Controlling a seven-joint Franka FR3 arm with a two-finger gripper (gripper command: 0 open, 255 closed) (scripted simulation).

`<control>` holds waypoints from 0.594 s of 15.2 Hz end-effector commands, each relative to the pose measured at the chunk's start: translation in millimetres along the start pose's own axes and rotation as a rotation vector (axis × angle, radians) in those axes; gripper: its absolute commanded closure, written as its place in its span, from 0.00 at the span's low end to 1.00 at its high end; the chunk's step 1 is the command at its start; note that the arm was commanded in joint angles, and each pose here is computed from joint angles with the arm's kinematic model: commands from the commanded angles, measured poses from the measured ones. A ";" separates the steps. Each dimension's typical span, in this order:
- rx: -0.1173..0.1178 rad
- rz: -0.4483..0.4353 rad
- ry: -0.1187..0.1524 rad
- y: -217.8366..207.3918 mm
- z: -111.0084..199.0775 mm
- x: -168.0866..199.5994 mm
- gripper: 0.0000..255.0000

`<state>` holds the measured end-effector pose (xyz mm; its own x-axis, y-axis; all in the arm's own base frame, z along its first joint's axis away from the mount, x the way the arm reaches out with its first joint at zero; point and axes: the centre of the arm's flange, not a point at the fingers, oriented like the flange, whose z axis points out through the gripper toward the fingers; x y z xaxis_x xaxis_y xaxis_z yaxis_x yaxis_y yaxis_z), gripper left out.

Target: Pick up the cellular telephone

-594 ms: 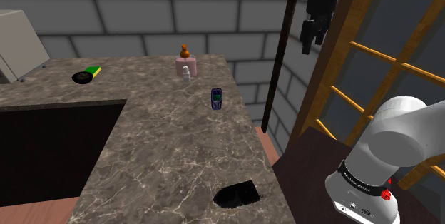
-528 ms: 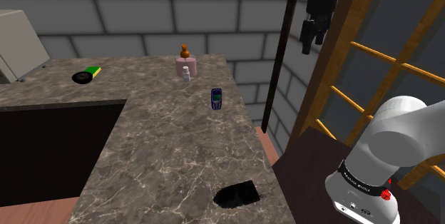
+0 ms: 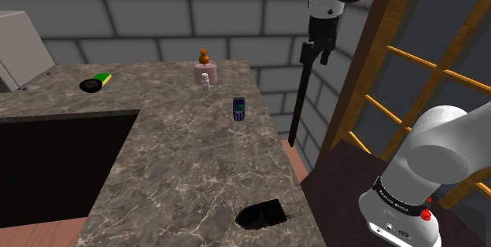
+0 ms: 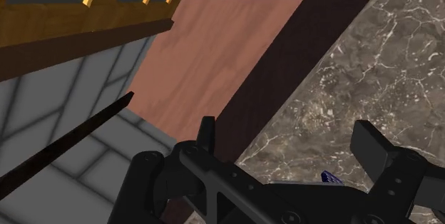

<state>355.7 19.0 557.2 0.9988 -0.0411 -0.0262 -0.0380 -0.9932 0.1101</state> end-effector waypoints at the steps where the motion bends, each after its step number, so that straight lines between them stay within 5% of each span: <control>1: 0.004 0.014 0.014 -14.8 12.0 16.6 0.00; 9: 0.019 0.067 0.060 -61.8 66.0 85.8 0.00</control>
<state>433.4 66.8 488.1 0.9950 -0.0952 0.0311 -0.0978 -0.9907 0.0942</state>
